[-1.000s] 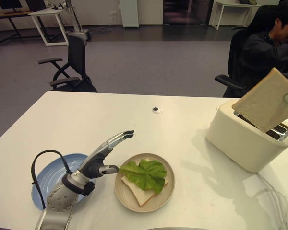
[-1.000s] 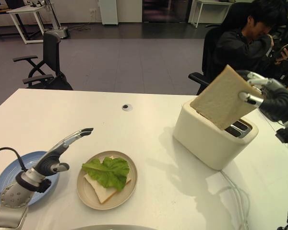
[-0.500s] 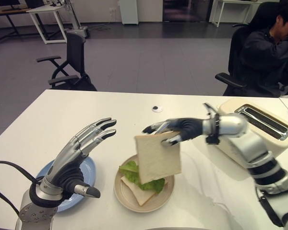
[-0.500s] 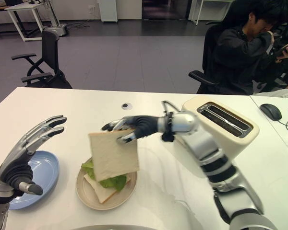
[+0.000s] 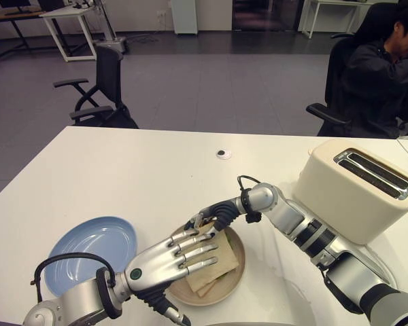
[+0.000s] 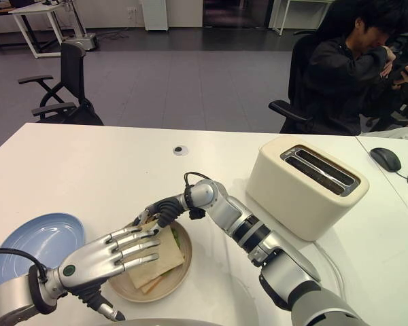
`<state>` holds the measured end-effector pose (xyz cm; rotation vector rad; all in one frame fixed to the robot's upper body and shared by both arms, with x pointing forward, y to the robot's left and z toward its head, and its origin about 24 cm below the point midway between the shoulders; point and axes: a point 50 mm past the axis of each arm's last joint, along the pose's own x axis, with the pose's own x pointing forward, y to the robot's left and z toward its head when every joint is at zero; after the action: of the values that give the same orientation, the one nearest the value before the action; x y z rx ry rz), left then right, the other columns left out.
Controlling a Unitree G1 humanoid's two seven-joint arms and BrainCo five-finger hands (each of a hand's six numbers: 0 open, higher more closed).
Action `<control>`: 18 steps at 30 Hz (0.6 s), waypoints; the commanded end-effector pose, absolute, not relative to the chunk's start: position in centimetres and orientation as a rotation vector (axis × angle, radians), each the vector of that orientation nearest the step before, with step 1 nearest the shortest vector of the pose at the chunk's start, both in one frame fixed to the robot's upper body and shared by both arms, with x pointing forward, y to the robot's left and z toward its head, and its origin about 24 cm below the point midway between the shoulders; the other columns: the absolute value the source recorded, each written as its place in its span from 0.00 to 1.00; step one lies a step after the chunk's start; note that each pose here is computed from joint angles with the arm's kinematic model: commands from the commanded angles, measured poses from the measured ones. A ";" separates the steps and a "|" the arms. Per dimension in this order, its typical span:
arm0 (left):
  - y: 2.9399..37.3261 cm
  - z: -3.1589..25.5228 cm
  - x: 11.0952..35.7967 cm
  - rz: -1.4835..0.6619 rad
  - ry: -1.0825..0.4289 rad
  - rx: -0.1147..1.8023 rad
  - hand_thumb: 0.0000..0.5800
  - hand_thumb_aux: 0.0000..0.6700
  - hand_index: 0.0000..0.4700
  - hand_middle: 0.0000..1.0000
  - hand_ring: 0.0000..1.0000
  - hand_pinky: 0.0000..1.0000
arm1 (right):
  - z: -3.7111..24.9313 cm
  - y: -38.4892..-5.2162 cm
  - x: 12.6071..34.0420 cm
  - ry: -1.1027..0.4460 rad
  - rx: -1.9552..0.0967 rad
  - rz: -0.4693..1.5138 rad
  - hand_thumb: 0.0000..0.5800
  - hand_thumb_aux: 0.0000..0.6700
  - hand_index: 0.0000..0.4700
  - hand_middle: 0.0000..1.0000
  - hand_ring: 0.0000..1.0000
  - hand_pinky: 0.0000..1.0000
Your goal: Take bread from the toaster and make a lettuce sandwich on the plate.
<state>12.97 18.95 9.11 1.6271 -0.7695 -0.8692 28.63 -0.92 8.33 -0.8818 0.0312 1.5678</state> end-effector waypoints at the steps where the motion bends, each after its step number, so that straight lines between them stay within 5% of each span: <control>1: 20.2 7.3 12.7 -0.970 -0.700 1.742 0.00 0.00 0.00 0.00 0.00 0.00 | 7.5 -1.8 29.4 0.060 -0.960 1.514 1.00 1.00 1.00 0.00 0.00 0.00; 6: 20.3 4.9 12.6 -0.994 -0.677 1.764 0.00 0.00 0.00 0.00 0.00 0.00 | 7.9 -2.2 29.9 0.032 -0.990 1.486 1.00 0.96 0.96 0.00 0.00 0.00; 8: 20.3 3.7 12.7 -1.017 -0.654 1.740 0.00 0.00 0.00 0.00 0.00 0.00 | 8.5 -2.3 29.9 -0.017 -1.002 1.468 0.92 0.71 0.71 0.00 0.00 0.00; 9: 20.1 3.2 12.7 -1.027 -0.651 1.729 0.00 0.00 0.00 0.00 0.00 0.00 | 8.9 -2.4 29.9 -0.054 -1.009 1.442 0.14 0.07 0.07 0.00 0.00 0.00; 10: 19.9 2.8 12.7 -1.037 -0.654 1.716 0.00 0.00 0.00 0.00 0.00 0.00 | 9.6 -2.4 30.3 -0.114 -1.021 1.377 0.00 0.00 0.00 0.00 0.00 0.00; 15: 19.2 2.1 13.5 -1.024 -0.686 1.613 0.00 0.00 0.00 0.00 0.00 0.00 | 16.6 -5.1 32.0 -0.564 -0.908 0.747 0.00 0.00 0.00 0.00 0.00 0.00; 18: 19.3 1.7 14.5 -0.991 -0.669 1.552 0.00 0.00 0.00 0.00 0.00 0.00 | 17.7 -7.3 30.6 -0.633 -0.914 0.656 0.00 0.00 0.00 0.00 0.00 0.00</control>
<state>14.92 18.65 3.52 1.5327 -0.7738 -0.8816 31.35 -5.96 18.20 -0.8927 -0.6503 0.6787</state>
